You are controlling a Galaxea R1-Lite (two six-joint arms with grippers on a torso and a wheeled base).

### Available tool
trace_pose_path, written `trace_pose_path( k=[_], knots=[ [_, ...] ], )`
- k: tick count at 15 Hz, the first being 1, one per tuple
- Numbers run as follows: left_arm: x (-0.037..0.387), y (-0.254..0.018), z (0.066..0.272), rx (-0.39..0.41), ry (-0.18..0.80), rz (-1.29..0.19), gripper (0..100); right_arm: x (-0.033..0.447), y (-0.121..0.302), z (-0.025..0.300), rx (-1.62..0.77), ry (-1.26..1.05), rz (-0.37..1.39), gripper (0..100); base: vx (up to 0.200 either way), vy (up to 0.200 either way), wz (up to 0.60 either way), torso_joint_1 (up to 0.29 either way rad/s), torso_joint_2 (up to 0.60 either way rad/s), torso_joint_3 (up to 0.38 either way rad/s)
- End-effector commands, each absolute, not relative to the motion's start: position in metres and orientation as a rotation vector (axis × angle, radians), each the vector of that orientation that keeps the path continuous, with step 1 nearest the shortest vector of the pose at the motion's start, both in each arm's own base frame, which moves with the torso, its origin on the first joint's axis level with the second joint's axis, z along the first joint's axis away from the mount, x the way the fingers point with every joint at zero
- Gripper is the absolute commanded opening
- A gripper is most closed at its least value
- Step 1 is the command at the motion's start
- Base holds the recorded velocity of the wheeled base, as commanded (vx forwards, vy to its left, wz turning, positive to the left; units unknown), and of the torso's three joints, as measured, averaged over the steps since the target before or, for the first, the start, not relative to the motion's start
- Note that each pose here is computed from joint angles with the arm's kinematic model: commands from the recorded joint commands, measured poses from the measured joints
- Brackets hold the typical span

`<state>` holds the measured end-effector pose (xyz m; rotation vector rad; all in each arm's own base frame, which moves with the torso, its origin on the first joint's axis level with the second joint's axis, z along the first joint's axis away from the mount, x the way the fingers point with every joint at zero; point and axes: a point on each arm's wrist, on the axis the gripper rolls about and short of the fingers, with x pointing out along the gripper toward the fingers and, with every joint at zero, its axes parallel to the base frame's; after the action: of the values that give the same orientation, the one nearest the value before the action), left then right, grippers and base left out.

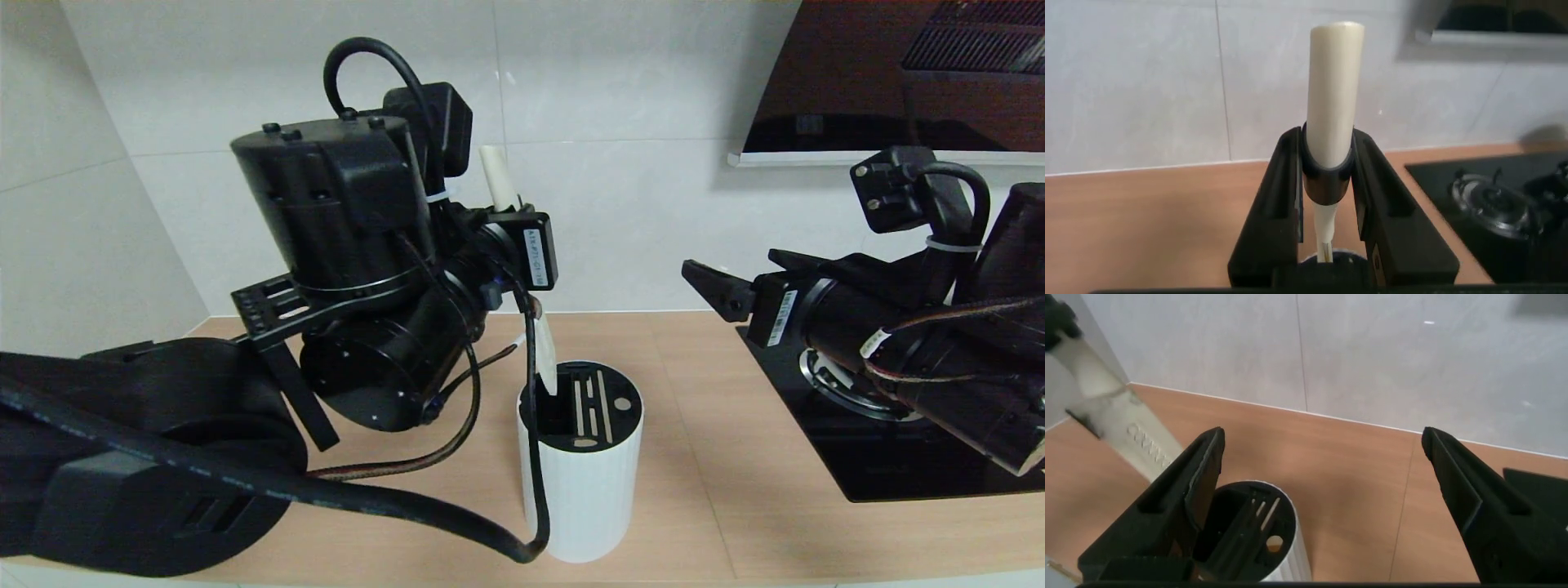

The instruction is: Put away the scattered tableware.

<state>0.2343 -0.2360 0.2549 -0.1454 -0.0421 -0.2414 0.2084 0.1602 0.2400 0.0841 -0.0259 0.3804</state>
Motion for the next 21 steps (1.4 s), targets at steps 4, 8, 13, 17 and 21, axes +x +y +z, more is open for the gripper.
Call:
trace_pose_path(
  k=[4,8,13,17,21],
  knots=[
    [0.236,-0.249,0.234,-0.107,0.01,-0.259,0,0.211,0.162,0.235,0.076,-0.011,0.38,100,0.0,0.0,0.0,0.0,0.0,0.0],
    [0.24,-0.254,0.225,-0.094,0.03,-0.257,0,0.211,0.162,0.235,0.075,-0.01,0.379,100,0.0,0.0,0.0,0.0,0.0,0.0],
    [0.244,-0.262,0.211,-0.069,0.06,-0.239,0,0.211,0.162,0.235,0.075,-0.008,0.379,100,0.0,0.0,0.0,0.0,0.0,0.0],
    [0.251,-0.269,0.191,-0.032,0.097,-0.189,0,0.212,0.163,0.233,0.072,-0.003,0.379,100,0.0,0.0,0.0,0.0,0.0,0.0],
    [0.254,-0.273,0.181,-0.031,0.118,-0.184,0,0.212,0.163,0.233,0.072,-0.003,0.379,100,0.0,0.0,0.0,0.0,0.0,0.0]
  ],
)
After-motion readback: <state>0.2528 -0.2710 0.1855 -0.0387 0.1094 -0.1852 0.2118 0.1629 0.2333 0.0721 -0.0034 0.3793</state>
